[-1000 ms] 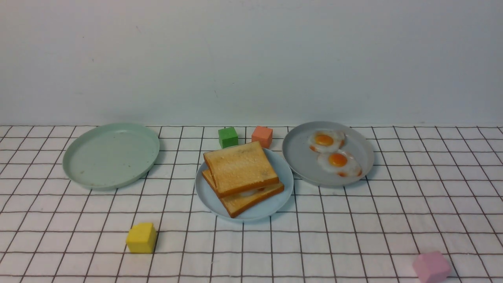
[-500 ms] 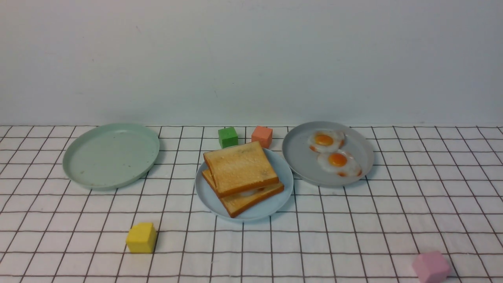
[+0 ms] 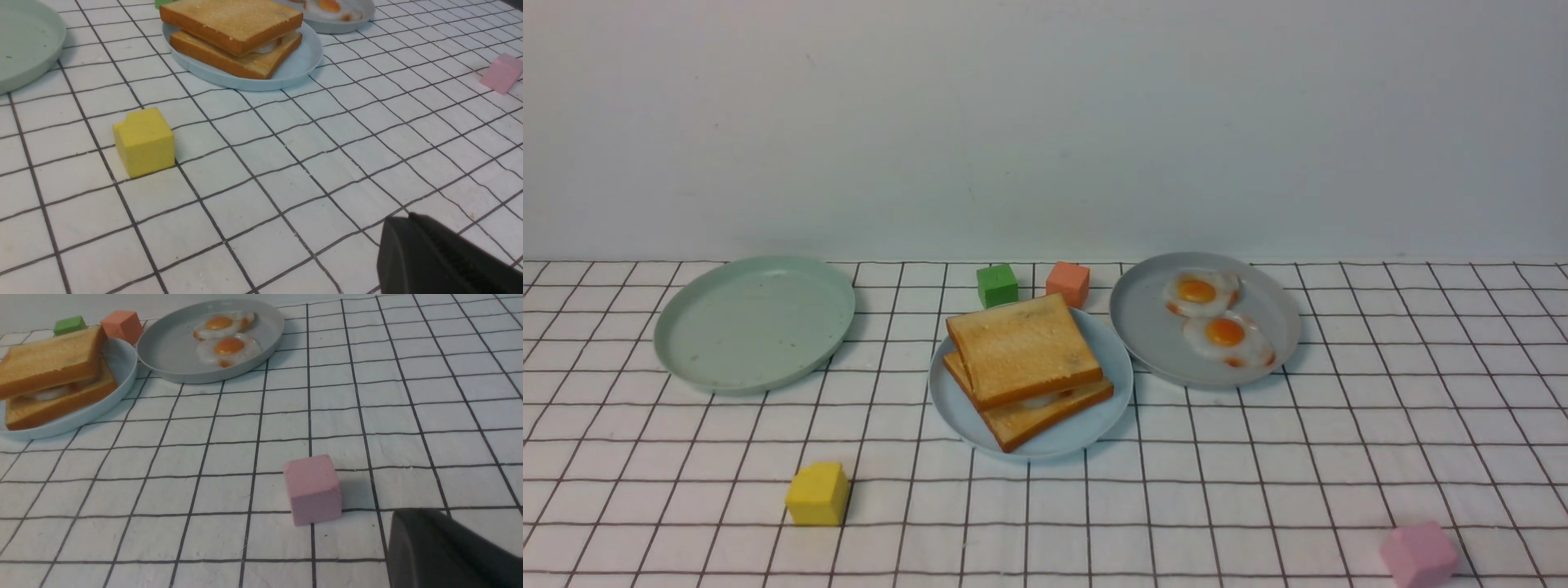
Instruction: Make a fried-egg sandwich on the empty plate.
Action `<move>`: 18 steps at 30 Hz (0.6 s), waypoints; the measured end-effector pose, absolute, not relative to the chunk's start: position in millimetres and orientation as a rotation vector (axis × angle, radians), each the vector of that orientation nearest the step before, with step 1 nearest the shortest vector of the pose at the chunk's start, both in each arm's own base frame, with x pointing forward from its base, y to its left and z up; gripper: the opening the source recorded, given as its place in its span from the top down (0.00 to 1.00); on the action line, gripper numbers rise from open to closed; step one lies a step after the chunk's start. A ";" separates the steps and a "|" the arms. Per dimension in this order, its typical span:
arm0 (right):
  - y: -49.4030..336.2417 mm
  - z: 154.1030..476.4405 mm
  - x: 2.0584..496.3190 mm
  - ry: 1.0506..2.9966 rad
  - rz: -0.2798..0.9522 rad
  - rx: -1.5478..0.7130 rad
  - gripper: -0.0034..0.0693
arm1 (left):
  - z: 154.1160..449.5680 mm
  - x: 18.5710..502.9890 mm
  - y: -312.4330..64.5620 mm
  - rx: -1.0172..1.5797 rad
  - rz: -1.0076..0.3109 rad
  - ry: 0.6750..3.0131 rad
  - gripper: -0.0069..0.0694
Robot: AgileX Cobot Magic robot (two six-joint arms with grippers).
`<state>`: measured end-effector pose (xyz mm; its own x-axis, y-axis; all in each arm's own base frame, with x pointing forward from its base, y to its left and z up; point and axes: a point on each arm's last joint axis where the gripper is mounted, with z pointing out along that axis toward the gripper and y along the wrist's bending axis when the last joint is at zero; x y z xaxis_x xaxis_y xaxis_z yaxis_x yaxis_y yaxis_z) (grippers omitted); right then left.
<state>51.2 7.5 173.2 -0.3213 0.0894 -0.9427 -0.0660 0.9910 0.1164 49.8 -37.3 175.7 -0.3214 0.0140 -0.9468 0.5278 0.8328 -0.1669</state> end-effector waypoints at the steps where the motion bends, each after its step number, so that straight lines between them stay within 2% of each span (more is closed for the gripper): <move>1: 7.5 173.2 51.2 1.892 0.157 0.017 0.97 | 175.6 49.8 -37.3 0.411 -0.546 1.841 0.93; 16: 7.5 173.2 51.2 1.892 0.157 0.018 0.95 | 175.5 49.8 -37.3 0.411 -0.546 1.842 0.92; 18: 7.5 173.3 51.2 1.891 0.157 0.018 0.95 | 176.2 50.6 -36.4 0.440 -0.505 1.821 0.91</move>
<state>51.2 7.5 173.3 -0.3206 0.0910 -0.9428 -0.0658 0.9908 0.1180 50.6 -36.4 176.2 -0.2910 0.0471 -0.9556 0.5322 0.8380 -0.1208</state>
